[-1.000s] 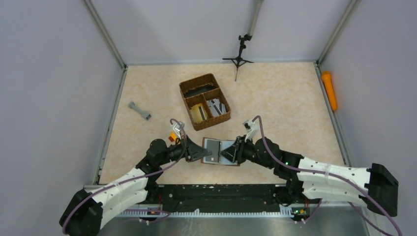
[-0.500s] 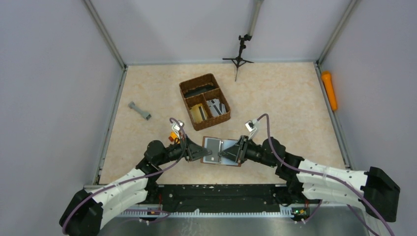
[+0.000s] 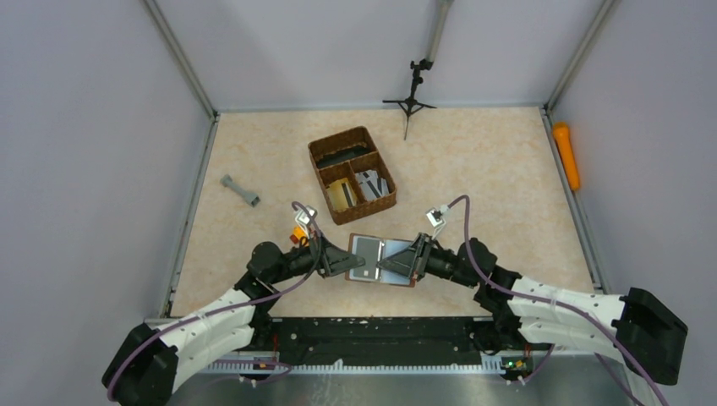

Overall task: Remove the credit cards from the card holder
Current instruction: Remove the credit card from the card holder.

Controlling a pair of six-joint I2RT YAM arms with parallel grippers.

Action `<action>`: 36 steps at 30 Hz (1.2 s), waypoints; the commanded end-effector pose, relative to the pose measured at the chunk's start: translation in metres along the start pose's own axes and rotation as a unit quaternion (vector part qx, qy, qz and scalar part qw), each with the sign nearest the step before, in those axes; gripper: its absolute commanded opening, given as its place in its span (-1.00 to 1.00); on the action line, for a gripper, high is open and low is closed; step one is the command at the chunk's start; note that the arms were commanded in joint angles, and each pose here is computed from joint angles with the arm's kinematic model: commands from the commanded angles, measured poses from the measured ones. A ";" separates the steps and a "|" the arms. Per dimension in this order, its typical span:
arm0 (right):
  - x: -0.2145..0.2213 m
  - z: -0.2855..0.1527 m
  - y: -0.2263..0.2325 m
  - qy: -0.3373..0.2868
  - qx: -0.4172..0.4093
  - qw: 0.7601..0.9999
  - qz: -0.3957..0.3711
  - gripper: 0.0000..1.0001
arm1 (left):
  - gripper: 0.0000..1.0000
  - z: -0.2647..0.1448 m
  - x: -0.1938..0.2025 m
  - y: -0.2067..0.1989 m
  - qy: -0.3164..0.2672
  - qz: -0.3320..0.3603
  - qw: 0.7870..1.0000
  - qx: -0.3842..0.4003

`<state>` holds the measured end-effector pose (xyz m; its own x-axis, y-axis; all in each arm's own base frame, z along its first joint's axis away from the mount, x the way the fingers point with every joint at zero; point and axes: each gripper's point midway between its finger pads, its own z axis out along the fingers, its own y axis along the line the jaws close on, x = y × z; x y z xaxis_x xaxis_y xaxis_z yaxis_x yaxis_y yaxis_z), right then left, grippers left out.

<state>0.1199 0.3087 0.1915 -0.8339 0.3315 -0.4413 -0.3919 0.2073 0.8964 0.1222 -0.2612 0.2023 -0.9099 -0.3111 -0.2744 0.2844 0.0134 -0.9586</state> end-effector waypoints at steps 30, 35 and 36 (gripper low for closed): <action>-0.015 -0.013 0.001 -0.011 0.009 1.000 -0.010 -0.60 | -0.67 0.001 -0.004 -0.020 -0.020 0.029 0.999 0.034; -0.016 -0.011 0.021 -0.008 -0.038 0.999 -0.013 -0.28 | -0.68 0.003 -0.002 -0.020 -0.010 0.024 0.999 0.038; -0.016 -0.010 0.023 -0.008 -0.042 0.999 -0.013 -0.26 | -0.68 0.004 -0.002 -0.020 -0.008 0.023 0.999 0.038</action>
<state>0.1218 0.2937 0.1914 -0.8364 0.3291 -0.4384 -0.3796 0.2292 0.8963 0.1232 -0.2624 0.1977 -0.9048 -0.3312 -0.2678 0.2742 0.0282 -0.9613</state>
